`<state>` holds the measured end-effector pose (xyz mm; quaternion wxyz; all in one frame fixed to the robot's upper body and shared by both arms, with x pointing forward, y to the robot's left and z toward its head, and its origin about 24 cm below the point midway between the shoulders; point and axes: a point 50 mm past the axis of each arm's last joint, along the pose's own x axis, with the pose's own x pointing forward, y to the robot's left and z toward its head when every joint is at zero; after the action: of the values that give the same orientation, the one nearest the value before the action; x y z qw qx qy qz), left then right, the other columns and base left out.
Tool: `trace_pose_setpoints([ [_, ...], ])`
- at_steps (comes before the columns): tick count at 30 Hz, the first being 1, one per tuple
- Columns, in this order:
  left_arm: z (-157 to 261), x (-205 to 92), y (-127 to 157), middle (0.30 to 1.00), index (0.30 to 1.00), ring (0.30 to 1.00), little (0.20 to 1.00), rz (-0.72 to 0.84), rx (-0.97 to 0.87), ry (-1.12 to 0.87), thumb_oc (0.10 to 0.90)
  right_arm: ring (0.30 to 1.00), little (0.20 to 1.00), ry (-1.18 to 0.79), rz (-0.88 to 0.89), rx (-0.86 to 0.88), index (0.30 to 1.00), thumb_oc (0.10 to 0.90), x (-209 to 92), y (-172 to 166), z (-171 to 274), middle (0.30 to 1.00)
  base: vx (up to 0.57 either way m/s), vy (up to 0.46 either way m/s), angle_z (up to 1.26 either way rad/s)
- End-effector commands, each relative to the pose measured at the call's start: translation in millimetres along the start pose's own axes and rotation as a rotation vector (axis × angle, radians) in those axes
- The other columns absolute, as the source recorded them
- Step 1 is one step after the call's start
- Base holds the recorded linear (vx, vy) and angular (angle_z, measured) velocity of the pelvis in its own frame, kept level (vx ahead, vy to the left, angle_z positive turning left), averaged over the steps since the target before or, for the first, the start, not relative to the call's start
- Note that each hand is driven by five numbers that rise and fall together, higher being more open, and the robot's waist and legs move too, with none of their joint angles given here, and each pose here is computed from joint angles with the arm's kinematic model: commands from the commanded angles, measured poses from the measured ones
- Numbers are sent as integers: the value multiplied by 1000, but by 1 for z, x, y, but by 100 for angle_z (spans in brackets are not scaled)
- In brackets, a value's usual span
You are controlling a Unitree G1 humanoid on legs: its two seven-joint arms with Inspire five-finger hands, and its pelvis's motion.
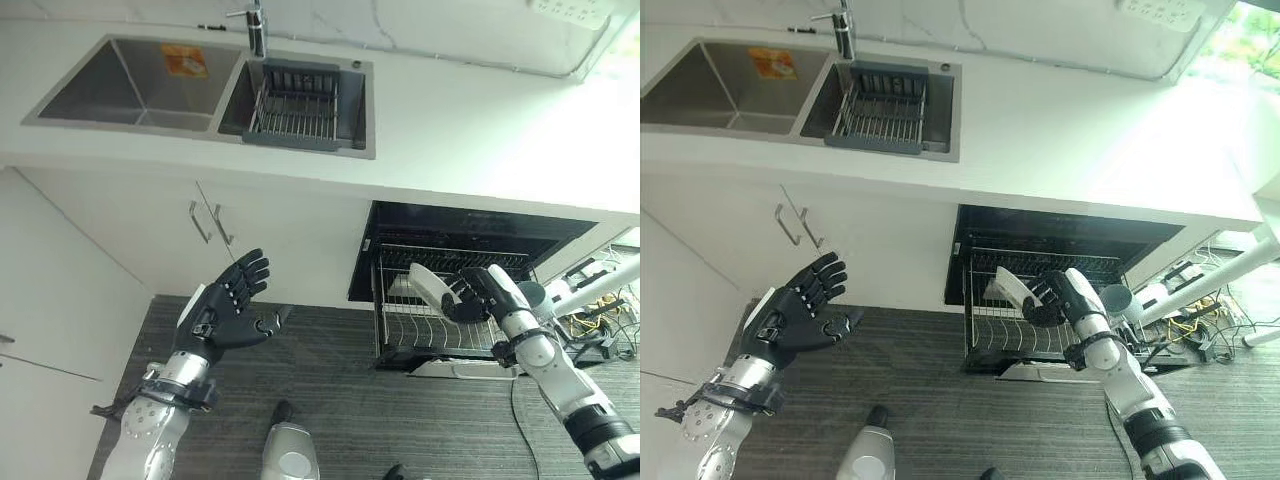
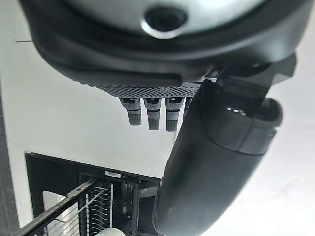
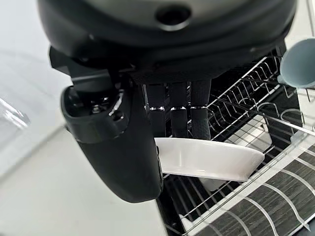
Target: Place the dishes in the dishwasher.
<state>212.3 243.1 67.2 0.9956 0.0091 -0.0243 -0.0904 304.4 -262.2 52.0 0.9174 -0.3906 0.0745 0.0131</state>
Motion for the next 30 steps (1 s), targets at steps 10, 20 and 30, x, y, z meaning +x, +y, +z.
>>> trace_pose_setpoints([
  [10,69,26,-6,900,900,900,900,-139,124,-294,800,300,300,-113,-211,-97,300,400,40,-61,55,300,-26,-71,6],
  [20,88,34,-7,900,900,900,900,-138,125,-372,800,300,300,-49,-237,-126,300,400,53,-73,58,300,-80,4,-5],
  [30,94,36,-8,900,900,900,900,-126,123,-402,800,300,300,1,-227,-130,300,400,58,-64,52,300,-40,19,-2],
])
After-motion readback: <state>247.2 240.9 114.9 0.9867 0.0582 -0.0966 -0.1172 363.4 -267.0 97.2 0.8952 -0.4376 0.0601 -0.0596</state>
